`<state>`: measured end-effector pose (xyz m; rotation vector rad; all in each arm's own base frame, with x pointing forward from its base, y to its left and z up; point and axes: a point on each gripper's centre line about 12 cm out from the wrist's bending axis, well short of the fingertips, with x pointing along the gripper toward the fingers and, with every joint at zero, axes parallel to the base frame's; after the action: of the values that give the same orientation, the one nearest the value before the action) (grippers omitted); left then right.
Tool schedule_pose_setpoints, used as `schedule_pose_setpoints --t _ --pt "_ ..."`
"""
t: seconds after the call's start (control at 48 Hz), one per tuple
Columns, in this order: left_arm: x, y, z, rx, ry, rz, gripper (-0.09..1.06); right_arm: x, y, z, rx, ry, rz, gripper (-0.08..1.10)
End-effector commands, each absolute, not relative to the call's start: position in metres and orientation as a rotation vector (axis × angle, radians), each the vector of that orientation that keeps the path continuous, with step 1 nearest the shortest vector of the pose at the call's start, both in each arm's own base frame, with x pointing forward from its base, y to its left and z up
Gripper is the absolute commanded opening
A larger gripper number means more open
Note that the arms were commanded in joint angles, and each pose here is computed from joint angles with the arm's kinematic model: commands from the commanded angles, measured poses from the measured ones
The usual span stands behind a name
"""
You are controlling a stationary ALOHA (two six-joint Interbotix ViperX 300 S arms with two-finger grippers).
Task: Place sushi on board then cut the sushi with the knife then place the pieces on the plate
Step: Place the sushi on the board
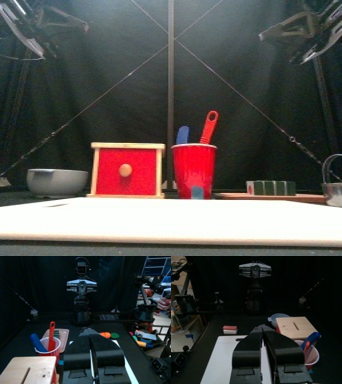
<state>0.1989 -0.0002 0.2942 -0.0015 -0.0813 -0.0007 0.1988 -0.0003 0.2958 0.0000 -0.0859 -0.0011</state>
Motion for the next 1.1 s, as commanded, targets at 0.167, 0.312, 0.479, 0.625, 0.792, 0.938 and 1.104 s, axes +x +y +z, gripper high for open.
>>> schedule_pose_setpoints --t 0.167,0.312,0.479,0.625,0.792,0.938,1.104 --pt "0.225 -0.003 0.281 -0.006 0.003 -0.011 -0.03 0.203 -0.013 0.281 0.023 0.062 -0.063 0.02" --pt "0.239 -0.003 0.272 0.002 0.058 -0.011 -0.03 0.203 -0.027 0.272 0.077 0.209 -0.137 0.03" --pt "0.248 -0.002 0.263 0.005 0.098 -0.009 -0.02 0.206 -0.053 0.263 0.112 0.35 -0.259 0.03" --pt "0.249 -0.001 0.257 0.005 0.118 -0.006 -0.02 0.213 -0.077 0.256 0.1 0.418 -0.345 0.07" --pt "0.248 -0.001 0.255 0.003 0.124 -0.002 -0.02 0.223 -0.107 0.241 0.081 0.522 -0.431 0.31" --pt "0.246 -0.001 0.248 0.004 0.143 -0.002 -0.02 0.233 -0.124 0.224 0.096 0.609 -0.466 0.68" --pt "0.244 0.0 0.242 0.003 0.16 -0.001 -0.02 0.238 -0.13 0.208 0.108 0.734 -0.464 1.02"
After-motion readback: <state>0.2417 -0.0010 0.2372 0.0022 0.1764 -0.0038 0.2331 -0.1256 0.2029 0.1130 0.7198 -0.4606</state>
